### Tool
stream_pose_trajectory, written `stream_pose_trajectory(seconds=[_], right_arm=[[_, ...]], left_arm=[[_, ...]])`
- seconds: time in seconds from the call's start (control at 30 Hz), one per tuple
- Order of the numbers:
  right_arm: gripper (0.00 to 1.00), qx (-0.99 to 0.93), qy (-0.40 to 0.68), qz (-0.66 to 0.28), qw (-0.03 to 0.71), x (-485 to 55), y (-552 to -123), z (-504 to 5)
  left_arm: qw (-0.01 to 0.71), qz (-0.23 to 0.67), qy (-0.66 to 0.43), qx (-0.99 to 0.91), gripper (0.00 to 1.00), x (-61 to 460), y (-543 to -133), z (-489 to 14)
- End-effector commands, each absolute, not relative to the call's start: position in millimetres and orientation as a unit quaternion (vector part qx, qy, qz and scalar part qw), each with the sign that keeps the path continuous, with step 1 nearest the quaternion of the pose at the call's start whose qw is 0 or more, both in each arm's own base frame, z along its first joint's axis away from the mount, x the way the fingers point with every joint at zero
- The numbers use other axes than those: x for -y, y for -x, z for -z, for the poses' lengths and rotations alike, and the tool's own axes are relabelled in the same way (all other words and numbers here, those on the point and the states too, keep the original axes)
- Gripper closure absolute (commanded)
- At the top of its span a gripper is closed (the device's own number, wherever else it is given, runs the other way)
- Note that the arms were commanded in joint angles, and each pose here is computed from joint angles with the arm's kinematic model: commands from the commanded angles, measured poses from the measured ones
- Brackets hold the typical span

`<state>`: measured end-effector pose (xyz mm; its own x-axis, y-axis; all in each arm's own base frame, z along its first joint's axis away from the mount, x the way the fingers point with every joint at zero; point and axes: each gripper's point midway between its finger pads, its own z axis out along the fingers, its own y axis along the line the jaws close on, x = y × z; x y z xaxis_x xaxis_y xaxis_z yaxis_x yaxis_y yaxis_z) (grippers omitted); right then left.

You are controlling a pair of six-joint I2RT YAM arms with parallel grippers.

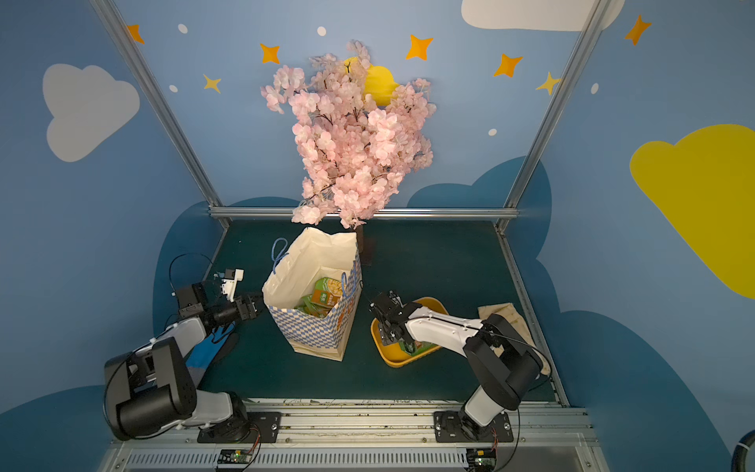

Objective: Place the condiment packets inside the bag
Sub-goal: Pick up the condiment packet from the storage box.

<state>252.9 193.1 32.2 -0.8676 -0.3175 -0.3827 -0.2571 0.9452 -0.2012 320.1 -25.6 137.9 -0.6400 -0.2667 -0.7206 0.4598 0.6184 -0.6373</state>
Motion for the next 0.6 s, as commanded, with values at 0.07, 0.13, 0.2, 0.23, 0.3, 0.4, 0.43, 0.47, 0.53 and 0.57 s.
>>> stream_pose_trajectory(seconds=[0.07, 0.13, 0.2, 0.23, 0.3, 0.4, 0.43, 0.47, 0.53, 0.57], right_arm=[[0.11, -0.956, 0.158, 0.113, 0.220, -189, -262, -30], [0.14, -0.950, 0.163, 0.152, 0.219, -180, -265, -28], [0.16, -0.945, 0.163, 0.184, 0.215, -171, -265, -25], [0.17, -0.943, 0.162, 0.196, 0.214, -168, -265, -24], [0.19, -0.940, 0.156, 0.216, 0.213, -160, -265, -24], [0.23, -0.936, 0.141, 0.228, 0.229, -153, -267, -33], [0.25, -0.934, 0.136, 0.230, 0.236, -151, -267, -37], [0.26, -0.932, 0.129, 0.234, 0.245, -149, -268, -43], [0.30, -0.926, 0.116, 0.248, 0.261, -143, -270, -54], [0.32, -0.923, 0.109, 0.254, 0.267, -140, -270, -58]], left_arm=[[0.426, 0.434, -0.074, -0.790, 0.00, 26, -321, -143], [0.426, 0.433, -0.073, -0.791, 0.00, 26, -322, -143], [0.427, 0.432, -0.074, -0.791, 0.00, 26, -322, -143], [0.427, 0.432, -0.074, -0.791, 0.00, 26, -322, -144], [0.427, 0.432, -0.074, -0.791, 0.00, 26, -322, -144], [0.426, 0.433, -0.072, -0.791, 0.00, 26, -321, -144], [0.427, 0.432, -0.073, -0.791, 0.00, 26, -321, -144], [0.427, 0.433, -0.074, -0.791, 0.00, 26, -321, -144], [0.426, 0.433, -0.073, -0.791, 0.00, 27, -321, -144], [0.426, 0.433, -0.074, -0.791, 0.00, 27, -321, -144]])
